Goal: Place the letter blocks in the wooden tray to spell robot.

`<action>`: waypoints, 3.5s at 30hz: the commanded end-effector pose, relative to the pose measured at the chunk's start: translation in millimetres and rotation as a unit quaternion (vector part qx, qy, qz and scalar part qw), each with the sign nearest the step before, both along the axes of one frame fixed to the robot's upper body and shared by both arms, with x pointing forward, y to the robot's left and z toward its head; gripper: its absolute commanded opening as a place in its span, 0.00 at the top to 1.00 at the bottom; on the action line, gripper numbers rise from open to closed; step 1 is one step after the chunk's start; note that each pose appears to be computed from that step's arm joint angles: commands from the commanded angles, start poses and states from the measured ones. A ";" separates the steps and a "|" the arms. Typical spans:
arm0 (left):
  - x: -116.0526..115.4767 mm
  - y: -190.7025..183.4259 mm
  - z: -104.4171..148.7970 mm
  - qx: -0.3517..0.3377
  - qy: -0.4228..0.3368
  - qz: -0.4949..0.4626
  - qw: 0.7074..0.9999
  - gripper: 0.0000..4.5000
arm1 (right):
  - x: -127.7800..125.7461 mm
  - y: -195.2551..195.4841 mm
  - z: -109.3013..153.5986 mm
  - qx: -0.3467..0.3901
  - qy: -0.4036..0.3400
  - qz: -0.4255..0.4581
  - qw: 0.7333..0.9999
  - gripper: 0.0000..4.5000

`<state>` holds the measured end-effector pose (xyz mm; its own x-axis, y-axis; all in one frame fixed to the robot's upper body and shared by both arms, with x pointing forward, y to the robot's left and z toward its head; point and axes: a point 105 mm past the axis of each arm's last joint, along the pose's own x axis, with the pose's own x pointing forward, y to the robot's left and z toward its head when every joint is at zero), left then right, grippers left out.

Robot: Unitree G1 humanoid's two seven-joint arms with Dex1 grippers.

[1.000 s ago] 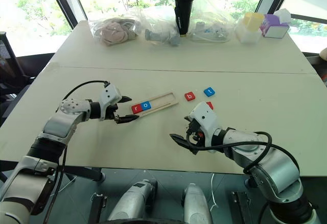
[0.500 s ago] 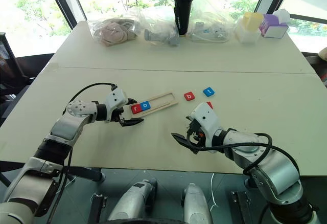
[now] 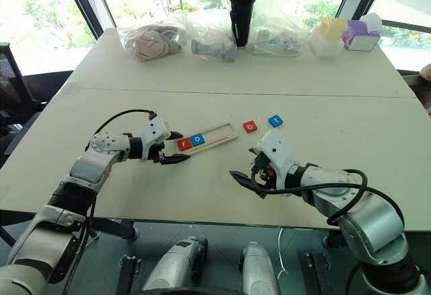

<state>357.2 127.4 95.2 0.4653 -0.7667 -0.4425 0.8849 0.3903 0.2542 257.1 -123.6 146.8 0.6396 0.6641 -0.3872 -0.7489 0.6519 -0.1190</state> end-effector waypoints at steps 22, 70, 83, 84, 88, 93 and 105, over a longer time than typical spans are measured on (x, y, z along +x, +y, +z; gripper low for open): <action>-16.1 8.6 4.4 0.105 -0.009 -0.202 0.974 0.30 | -3.4 -22.6 0.2 -0.015 -0.010 -0.034 0.999 0.07; -77.1 40.9 73.3 -0.111 -0.001 0.089 0.990 0.00 | 153.6 12.4 -21.5 -0.005 0.028 -0.182 0.983 0.74; -86.9 11.9 83.4 -0.123 0.010 0.017 0.992 0.00 | 86.9 -35.8 15.1 0.097 0.088 -0.338 0.932 0.74; -86.2 10.9 83.0 -0.125 0.011 0.016 0.992 0.00 | 79.1 -37.9 11.8 0.094 0.090 -0.346 0.929 0.74; -83.2 8.9 79.0 -0.127 0.017 0.013 0.992 0.00 | 52.7 -43.4 -5.3 0.101 0.083 -0.386 0.913 0.74; -79.3 9.0 74.5 -0.122 0.023 0.005 0.992 0.00 | 39.7 -44.4 -20.3 0.112 0.097 -0.434 0.889 0.74; -78.5 7.4 71.0 -0.121 0.028 -0.005 0.992 0.00 | 30.4 -25.3 -39.7 0.125 0.139 -0.440 0.878 0.63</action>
<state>279.5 135.5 157.8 0.4361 -0.8529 -0.2871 0.8974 0.4361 0.0675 289.1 -152.8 100.0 0.8348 0.0383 -0.5492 0.0977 0.9714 0.2162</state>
